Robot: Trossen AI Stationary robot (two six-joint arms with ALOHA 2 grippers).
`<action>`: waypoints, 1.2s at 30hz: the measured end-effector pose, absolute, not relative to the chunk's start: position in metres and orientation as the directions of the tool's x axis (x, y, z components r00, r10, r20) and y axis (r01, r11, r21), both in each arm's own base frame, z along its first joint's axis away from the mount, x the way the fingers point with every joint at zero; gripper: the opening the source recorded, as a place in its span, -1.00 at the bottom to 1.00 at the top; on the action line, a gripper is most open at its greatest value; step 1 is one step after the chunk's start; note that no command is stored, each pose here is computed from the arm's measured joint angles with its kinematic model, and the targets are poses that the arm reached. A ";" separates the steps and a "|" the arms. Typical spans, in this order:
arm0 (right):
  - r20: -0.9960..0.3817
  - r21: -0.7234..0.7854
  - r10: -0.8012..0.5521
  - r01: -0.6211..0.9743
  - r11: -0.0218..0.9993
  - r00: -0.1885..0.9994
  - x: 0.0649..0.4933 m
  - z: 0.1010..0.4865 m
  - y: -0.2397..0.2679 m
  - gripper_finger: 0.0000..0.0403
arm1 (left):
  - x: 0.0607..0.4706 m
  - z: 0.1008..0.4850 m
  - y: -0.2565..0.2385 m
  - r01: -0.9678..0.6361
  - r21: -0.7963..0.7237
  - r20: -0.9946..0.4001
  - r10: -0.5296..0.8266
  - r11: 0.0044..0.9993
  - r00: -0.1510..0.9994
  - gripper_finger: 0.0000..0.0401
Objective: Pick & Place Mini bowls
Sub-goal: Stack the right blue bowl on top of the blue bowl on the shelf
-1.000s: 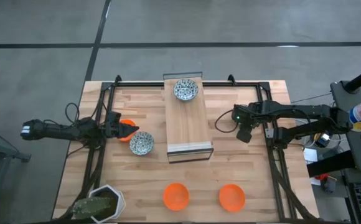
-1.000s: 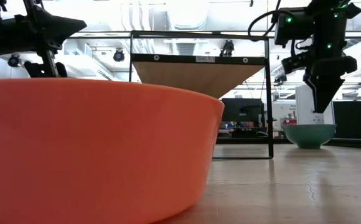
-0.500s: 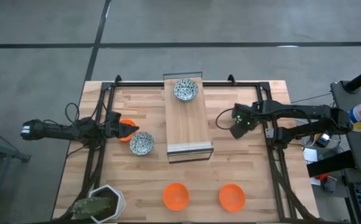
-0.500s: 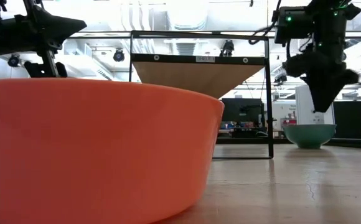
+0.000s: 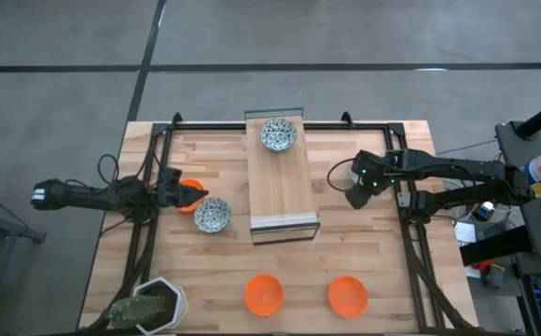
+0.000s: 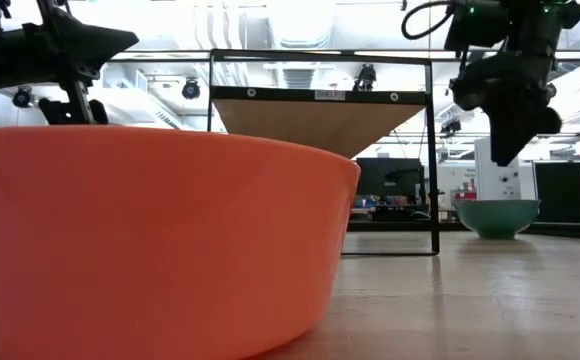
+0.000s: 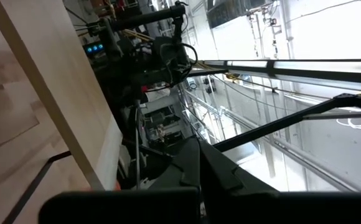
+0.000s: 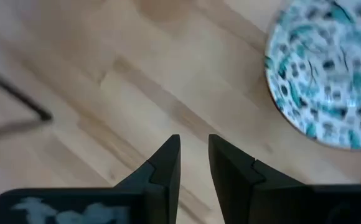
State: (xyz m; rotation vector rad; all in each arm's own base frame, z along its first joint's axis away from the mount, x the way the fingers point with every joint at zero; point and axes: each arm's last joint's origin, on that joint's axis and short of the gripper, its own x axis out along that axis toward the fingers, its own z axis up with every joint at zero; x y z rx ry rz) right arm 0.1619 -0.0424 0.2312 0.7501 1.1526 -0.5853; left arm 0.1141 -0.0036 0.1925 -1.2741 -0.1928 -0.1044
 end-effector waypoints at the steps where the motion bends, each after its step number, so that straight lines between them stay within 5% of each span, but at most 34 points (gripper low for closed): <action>1: -0.954 0.208 -0.030 0.731 0.650 0.297 0.162 0.230 -0.042 -0.61 | 0.114 0.192 -0.004 0.185 -0.939 0.201 0.027 0.290 0.979 -1.00; 15: -0.979 0.011 -0.114 0.610 0.792 0.166 0.173 0.214 -0.049 -0.10 | 0.114 0.192 -0.004 0.191 -0.948 0.201 0.011 0.253 0.980 -1.00; 23: -0.961 -0.143 -0.247 0.542 0.828 0.123 0.171 0.214 -0.053 -0.11 | 0.114 0.192 -0.004 0.192 -0.949 0.201 0.011 0.249 0.980 -1.00; 36: -0.975 -0.171 -0.222 0.542 0.823 0.030 0.183 0.196 -0.056 -0.16 | 0.114 0.192 -0.004 0.192 -0.949 0.201 0.012 0.249 0.979 -1.00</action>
